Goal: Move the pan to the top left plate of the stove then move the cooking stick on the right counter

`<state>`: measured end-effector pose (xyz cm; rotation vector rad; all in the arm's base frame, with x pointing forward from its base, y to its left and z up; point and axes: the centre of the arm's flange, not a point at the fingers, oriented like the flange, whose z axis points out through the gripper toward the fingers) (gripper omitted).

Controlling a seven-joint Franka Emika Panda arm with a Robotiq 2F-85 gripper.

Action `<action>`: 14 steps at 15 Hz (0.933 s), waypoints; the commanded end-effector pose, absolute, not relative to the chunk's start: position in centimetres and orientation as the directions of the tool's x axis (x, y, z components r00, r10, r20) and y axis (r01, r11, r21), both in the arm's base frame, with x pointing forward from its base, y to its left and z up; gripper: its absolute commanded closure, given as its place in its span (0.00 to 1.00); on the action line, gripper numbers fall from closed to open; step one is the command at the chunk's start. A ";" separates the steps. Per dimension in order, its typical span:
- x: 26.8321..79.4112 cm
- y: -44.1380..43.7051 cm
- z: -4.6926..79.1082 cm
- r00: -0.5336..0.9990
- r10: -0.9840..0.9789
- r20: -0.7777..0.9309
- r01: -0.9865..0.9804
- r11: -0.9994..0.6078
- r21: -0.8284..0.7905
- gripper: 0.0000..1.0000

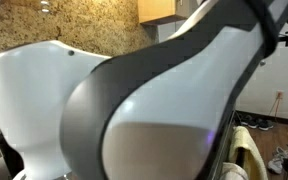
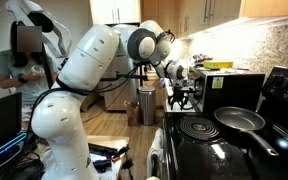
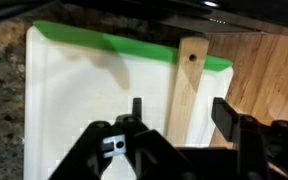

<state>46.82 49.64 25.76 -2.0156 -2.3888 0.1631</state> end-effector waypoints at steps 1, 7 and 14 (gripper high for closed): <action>47.5 49.1 27.6 -0.110 0.990 -0.085 0.991 0.103 -0.085 0.01; 46.7 45.5 29.8 0.051 0.994 -0.094 0.992 -0.062 -0.107 0.00; 44.8 39.4 31.4 0.312 0.948 -0.065 0.941 -0.318 -0.116 0.00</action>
